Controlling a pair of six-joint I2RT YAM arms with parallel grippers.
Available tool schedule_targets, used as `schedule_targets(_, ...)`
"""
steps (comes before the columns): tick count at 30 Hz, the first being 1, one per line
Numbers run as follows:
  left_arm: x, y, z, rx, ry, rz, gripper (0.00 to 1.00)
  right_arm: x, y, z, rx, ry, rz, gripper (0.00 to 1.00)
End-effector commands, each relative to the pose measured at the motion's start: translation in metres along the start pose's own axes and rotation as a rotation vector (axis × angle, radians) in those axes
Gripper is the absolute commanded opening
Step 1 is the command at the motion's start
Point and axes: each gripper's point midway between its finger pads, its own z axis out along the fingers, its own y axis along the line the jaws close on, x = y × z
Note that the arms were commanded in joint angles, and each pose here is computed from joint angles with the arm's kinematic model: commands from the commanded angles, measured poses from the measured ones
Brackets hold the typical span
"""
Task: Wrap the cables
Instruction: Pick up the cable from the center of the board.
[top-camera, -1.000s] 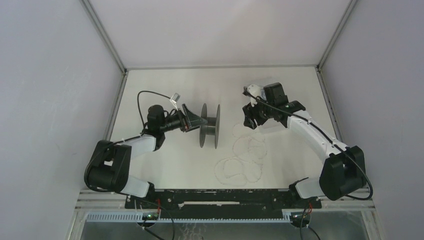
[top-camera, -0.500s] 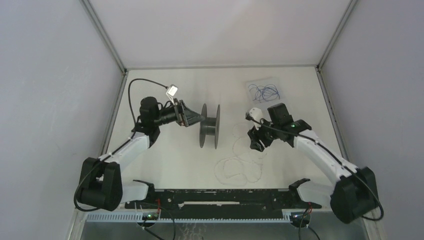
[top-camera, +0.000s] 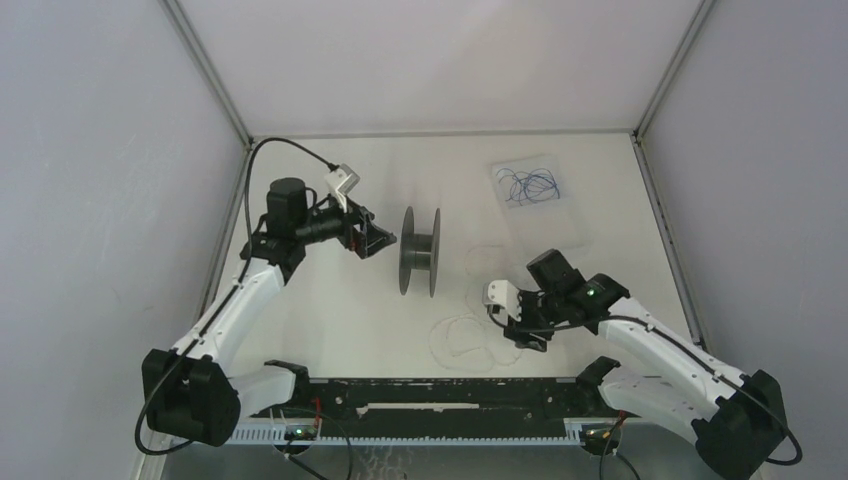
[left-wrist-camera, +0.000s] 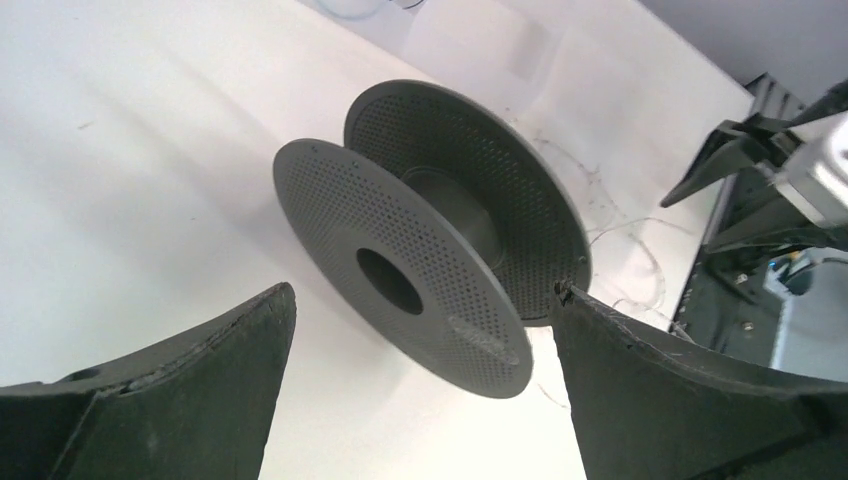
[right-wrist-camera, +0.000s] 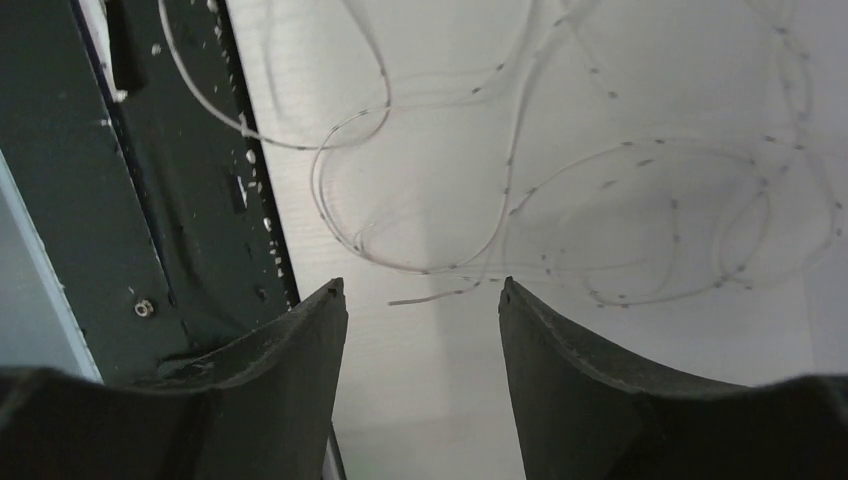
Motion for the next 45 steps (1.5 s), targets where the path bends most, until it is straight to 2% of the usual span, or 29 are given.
schedule_targets(1, -0.011, 0.009, -0.013, -0.062, 0.038, 0.156, 1.0, 0.007, 0.001, 0.006, 0.036, 0.037, -0.134, 0.65)
schedule_targets(7, -0.012, 0.011, -0.013, -0.077, 0.046, 0.156, 1.0, 0.012, -0.005, 0.019, 0.061, 0.058, -0.197, 0.59)
schedule_targets(14, -0.018, 0.011, -0.012, -0.076, 0.038, 0.153, 1.0, 0.004, -0.015, 0.021, 0.118, 0.015, -0.231, 0.45)
schedule_targets(18, -0.02, 0.011, -0.012, -0.074, 0.037, 0.154, 1.0, 0.002, -0.017, 0.021, 0.133, 0.019, -0.241, 0.3)
schedule_targets(23, -0.025, 0.009, -0.012, -0.069, 0.027, 0.168, 1.0, -0.006, -0.021, 0.016, 0.173, -0.011, -0.251, 0.0)
schedule_targets(29, -0.038, 0.008, -0.015, -0.072, 0.005, 0.199, 1.0, -0.036, -0.025, -0.018, 0.25, -0.105, -0.251, 0.0)
schedule_targets(32, -0.044, 0.003, -0.013, -0.072, 0.0, 0.244, 1.0, -0.066, -0.019, -0.044, 0.245, -0.193, -0.227, 0.0)
schedule_targets(39, -0.058, -0.037, -0.007, 0.0, 0.039, 0.433, 1.0, -0.186, -0.01, -0.186, 0.328, -0.572, -0.233, 0.0)
schedule_targets(45, -0.088, -0.087, -0.005, 0.118, 0.003, 0.527, 1.0, -0.238, -0.024, -0.28, 0.487, -0.746, -0.145, 0.0)
